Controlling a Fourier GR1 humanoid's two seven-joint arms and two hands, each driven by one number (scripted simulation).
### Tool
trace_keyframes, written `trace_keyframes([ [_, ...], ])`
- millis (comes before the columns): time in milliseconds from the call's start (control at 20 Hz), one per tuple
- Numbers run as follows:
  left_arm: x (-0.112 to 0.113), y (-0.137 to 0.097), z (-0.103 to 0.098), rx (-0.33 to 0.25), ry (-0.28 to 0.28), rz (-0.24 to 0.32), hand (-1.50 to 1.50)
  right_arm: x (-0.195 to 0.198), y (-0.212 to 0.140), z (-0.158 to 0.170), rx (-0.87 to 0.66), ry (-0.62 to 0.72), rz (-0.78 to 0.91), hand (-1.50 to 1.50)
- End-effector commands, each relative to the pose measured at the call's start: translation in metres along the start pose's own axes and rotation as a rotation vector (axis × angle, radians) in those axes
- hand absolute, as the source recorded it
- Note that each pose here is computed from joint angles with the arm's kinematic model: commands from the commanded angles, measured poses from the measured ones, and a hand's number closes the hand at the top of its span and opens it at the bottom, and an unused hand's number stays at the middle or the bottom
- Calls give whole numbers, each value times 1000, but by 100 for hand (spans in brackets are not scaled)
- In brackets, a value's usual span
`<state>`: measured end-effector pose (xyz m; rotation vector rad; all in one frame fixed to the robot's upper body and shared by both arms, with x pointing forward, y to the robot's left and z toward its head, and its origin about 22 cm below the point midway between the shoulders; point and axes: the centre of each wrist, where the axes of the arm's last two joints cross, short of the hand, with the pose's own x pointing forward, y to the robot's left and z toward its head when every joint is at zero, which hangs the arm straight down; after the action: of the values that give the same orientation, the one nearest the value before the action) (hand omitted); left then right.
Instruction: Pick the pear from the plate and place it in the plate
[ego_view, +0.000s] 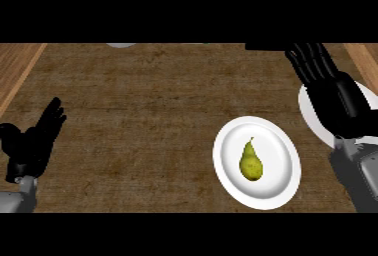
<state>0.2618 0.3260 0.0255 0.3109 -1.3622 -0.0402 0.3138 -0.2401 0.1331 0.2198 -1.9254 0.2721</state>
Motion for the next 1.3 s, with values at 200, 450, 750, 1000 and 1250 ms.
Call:
trace_keyframes([
  [200, 19, -22, -9, -61, -98, 20, 0, -93, -30, 47, 82, 226, -371, 150],
  [450, 18, -32, -13, -97, -67, 62, 0, -127, -55, 96, -228, 304, -127, -150],
  [750, 7, -42, -9, -139, -52, 60, 0, -177, -63, 136, 74, 289, -151, -150],
  [1000, 8, -55, -16, -123, -55, 52, 0, -179, -79, 133, 223, 301, 12, -150],
  [1250, 19, -46, -11, -129, -34, 48, 0, -170, -98, 116, 278, 363, 84, -150],
])
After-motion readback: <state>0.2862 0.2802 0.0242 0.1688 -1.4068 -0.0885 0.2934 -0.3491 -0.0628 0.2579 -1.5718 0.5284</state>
